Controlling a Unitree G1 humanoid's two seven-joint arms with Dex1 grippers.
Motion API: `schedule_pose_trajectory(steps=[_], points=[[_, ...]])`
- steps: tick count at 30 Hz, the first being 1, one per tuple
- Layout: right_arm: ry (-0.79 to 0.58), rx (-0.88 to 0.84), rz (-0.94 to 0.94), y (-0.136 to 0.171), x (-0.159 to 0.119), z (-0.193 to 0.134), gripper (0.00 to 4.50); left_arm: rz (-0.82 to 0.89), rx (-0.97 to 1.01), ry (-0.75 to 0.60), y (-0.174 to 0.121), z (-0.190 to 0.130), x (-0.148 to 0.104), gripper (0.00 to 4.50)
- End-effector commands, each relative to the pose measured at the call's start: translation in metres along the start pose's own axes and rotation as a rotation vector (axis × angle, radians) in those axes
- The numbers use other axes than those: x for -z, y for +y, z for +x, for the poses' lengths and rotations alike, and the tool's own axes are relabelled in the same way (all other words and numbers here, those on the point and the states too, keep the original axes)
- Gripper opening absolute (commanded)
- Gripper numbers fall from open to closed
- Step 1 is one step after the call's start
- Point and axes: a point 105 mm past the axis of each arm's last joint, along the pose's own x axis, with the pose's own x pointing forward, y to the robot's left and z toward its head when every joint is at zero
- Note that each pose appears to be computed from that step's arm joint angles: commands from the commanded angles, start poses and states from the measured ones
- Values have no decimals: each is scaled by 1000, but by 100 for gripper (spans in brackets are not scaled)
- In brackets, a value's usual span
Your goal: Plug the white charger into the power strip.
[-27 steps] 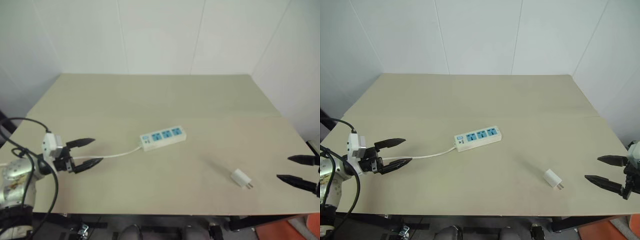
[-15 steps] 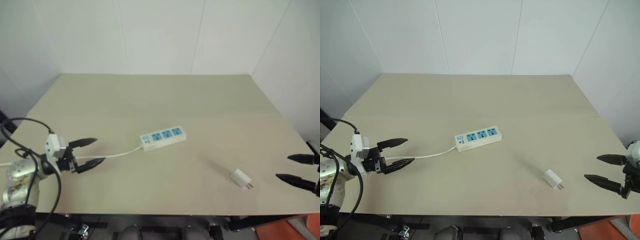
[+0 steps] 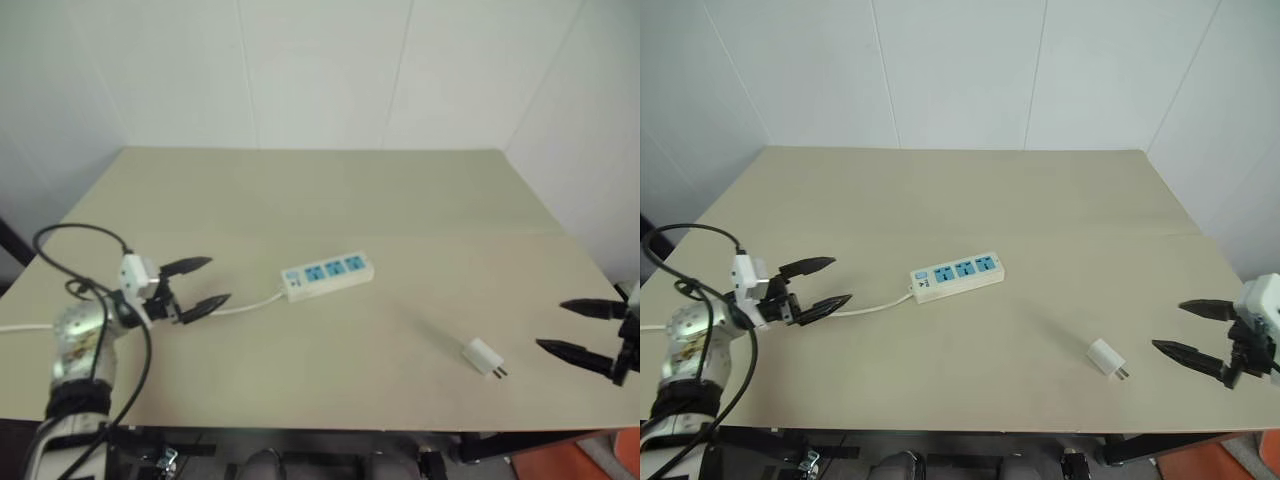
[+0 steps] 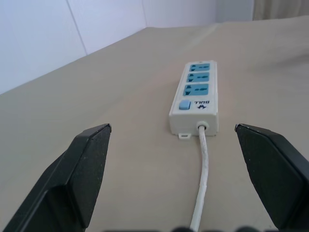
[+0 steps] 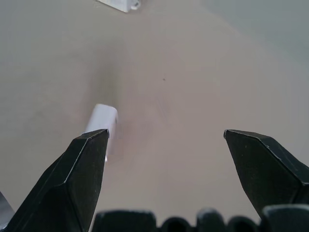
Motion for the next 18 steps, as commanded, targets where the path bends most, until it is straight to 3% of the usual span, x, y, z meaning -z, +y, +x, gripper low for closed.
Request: schedule_pose_trajectory(steps=[1, 5, 11, 18], points=[[-91, -27, -71, 11, -32, 16, 450, 22, 40, -18, 3, 20, 2, 448], [-196, -75, -131, 34, -67, 43, 450, 25, 145, 24, -3, 49, 12, 448], [-334, -78, -150, 59, -105, 68, 450, -21, 144, 5, 1, 78, 10, 448], [-367, -80, -111, 79, -114, 77, 450, -85, 205, 46, -7, 99, 15, 448]])
